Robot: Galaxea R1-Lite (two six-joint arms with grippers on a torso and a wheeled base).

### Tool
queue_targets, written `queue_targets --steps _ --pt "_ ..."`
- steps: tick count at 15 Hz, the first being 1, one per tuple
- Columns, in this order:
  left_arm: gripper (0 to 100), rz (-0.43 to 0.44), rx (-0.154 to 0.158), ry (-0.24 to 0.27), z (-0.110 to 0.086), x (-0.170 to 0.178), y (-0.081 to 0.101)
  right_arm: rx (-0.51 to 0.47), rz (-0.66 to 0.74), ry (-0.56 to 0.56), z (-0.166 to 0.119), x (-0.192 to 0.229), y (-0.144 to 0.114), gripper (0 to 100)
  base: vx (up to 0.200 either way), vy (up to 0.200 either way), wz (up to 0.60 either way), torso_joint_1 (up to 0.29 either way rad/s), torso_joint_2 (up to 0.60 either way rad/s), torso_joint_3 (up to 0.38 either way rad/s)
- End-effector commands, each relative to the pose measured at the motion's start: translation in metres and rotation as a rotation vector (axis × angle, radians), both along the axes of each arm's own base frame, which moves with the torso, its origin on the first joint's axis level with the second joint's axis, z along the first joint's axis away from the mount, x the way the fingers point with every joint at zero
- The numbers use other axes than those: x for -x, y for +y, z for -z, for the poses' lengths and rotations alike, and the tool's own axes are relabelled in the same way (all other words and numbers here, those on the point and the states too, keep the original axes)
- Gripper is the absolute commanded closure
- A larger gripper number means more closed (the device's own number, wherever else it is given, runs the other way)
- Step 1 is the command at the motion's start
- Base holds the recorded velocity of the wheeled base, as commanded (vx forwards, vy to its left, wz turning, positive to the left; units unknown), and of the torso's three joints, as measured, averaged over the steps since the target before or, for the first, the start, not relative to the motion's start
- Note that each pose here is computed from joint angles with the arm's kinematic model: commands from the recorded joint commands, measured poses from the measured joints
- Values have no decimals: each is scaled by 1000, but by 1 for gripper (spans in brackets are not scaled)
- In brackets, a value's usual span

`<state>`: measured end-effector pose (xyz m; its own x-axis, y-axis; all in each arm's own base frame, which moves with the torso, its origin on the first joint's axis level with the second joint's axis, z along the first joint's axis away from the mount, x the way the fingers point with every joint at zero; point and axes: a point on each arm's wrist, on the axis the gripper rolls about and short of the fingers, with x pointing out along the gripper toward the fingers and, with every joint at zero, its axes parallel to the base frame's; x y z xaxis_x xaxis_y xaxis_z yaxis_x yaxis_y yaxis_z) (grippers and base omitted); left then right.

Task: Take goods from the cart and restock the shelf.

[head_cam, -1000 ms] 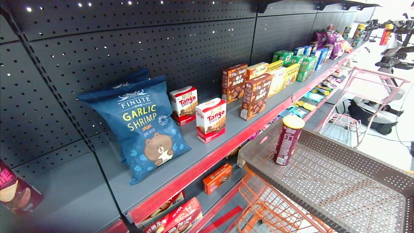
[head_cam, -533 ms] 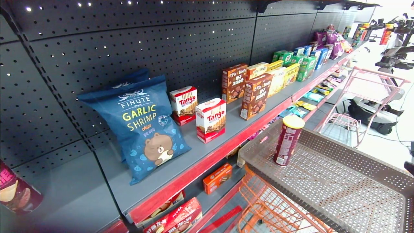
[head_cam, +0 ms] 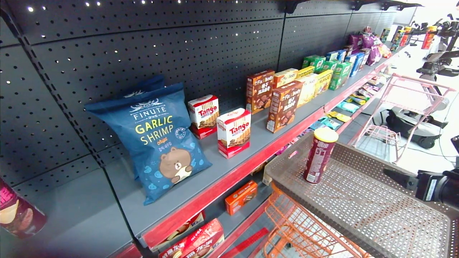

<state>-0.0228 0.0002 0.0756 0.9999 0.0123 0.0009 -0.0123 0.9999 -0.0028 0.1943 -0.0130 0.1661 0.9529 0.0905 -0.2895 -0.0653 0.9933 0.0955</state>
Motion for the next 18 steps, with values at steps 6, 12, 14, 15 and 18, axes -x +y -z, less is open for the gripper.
queue_targets --steps 6,12,14,15,18 --pt "0 -1 0 -1 0 0 0 43 -70 14 42 -65 2 0 0 0 0 0 0 0" --pt "0 -1 0 1 0 0 0 33 -235 -79 39 -109 27 0 0 0 0 0 0 0" --pt "0 -1 0 -1 0 0 0 29 -297 -89 39 -112 30 0 0 0 0 0 0 0" --pt "0 -1 0 -1 0 0 0 42 -304 -95 40 -116 29 0 0 0 0 0 0 0" --pt "0 -1 0 -1 0 0 0 43 -326 -88 50 -127 27 0 0 0 0 0 0 0"
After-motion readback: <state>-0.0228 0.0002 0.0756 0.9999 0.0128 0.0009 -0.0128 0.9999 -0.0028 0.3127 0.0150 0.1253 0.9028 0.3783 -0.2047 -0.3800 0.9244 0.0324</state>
